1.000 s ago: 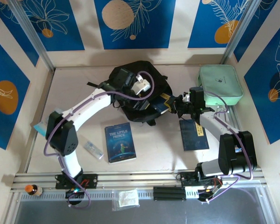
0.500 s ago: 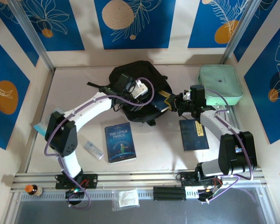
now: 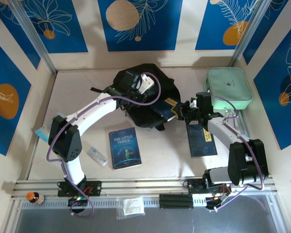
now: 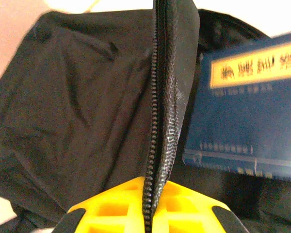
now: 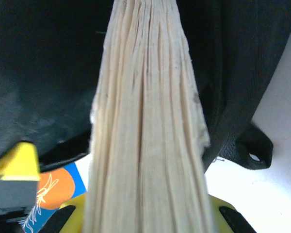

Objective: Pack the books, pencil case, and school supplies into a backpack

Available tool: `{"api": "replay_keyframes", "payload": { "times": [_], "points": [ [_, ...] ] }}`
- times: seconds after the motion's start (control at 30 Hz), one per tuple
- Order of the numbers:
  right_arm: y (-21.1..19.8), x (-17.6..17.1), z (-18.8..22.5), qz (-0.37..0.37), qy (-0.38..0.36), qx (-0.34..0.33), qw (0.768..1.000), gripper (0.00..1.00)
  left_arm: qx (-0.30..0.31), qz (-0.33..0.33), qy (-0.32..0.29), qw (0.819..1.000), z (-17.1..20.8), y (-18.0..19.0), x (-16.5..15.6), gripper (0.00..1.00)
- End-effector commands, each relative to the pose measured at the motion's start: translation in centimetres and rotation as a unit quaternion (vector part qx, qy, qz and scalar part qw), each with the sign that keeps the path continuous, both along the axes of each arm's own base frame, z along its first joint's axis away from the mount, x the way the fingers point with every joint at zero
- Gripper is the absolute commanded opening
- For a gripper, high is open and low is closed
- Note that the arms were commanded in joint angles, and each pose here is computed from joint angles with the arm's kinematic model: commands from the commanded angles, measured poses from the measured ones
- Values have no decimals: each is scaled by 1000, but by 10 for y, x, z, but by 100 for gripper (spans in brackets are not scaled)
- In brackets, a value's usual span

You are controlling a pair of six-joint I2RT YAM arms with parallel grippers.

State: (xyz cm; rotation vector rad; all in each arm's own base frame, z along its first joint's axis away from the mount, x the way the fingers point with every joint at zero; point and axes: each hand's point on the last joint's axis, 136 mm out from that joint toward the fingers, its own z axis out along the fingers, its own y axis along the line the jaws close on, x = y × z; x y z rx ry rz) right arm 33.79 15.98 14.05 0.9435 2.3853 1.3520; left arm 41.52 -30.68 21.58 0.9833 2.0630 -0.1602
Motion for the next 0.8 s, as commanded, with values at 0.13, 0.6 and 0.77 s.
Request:
{"api": "replay_keyframes", "payload": {
  "times": [0.13, 0.6, 0.77],
  "points": [
    [17, 9, 2, 20, -14, -1, 1000, 0, -155, 18, -168, 973, 126, -12, 16, 0],
    [29, 35, 40, 6, -96, 39, 995, 0, -192, -12, -178, 965, 120, -20, 5, 0],
    [39, 46, 39, 11, -90, 60, 994, 0, -206, -18, -171, 963, 119, -23, 3, 0]
  ]
}}
